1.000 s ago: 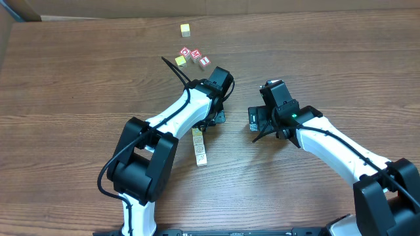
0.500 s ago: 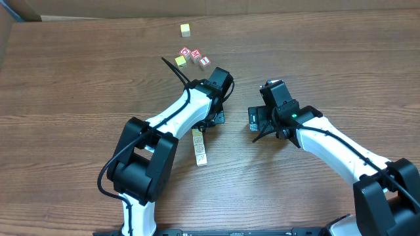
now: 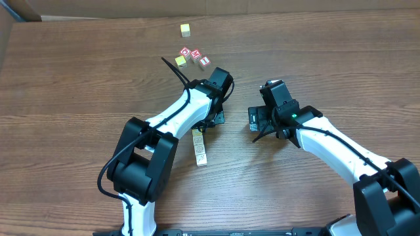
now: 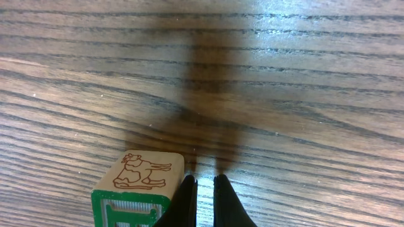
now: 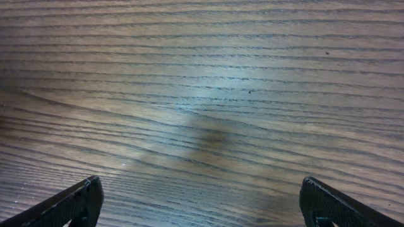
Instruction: Flip 5 blocks
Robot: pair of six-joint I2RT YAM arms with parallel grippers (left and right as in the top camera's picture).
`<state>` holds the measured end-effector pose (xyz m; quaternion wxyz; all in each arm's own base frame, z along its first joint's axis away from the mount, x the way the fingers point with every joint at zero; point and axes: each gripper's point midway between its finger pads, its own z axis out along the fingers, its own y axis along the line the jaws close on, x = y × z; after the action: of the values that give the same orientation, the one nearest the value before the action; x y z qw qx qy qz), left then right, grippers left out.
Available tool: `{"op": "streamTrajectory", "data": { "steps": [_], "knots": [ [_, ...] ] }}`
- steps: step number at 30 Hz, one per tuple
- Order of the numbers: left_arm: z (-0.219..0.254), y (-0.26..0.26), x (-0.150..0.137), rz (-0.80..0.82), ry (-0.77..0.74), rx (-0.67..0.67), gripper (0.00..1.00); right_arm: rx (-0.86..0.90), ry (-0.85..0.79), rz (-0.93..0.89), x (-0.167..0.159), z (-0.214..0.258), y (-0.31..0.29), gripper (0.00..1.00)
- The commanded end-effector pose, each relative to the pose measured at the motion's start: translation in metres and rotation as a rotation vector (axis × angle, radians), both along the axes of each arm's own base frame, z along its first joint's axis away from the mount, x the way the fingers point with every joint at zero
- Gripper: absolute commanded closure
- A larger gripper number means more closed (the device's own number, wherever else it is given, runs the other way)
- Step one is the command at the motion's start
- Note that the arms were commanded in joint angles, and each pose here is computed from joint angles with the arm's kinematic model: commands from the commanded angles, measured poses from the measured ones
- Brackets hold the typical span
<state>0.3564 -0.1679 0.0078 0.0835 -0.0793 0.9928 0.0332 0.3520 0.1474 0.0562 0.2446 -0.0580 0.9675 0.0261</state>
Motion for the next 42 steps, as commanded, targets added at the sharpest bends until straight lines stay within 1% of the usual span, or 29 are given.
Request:
{"op": "streamTrajectory", "data": {
  "steps": [1, 25, 42],
  "knots": [
    [-0.0066, 0.0035, -0.0042, 0.019, 0.01, 0.027, 0.96, 0.003, -0.033, -0.004, 0.0051, 0.0104, -0.0016, 0.0],
    [-0.0067, 0.0038, -0.0047, -0.033, 0.018, 0.035, 0.96, 0.003, -0.033, -0.004, 0.0051, 0.0104, -0.0016, 0.0],
    [-0.0072, 0.0056, -0.0045, -0.026, 0.027, 0.022, 0.96, 0.003, -0.033, -0.004, 0.0051, 0.0104, -0.0016, 0.0]
  ]
}}
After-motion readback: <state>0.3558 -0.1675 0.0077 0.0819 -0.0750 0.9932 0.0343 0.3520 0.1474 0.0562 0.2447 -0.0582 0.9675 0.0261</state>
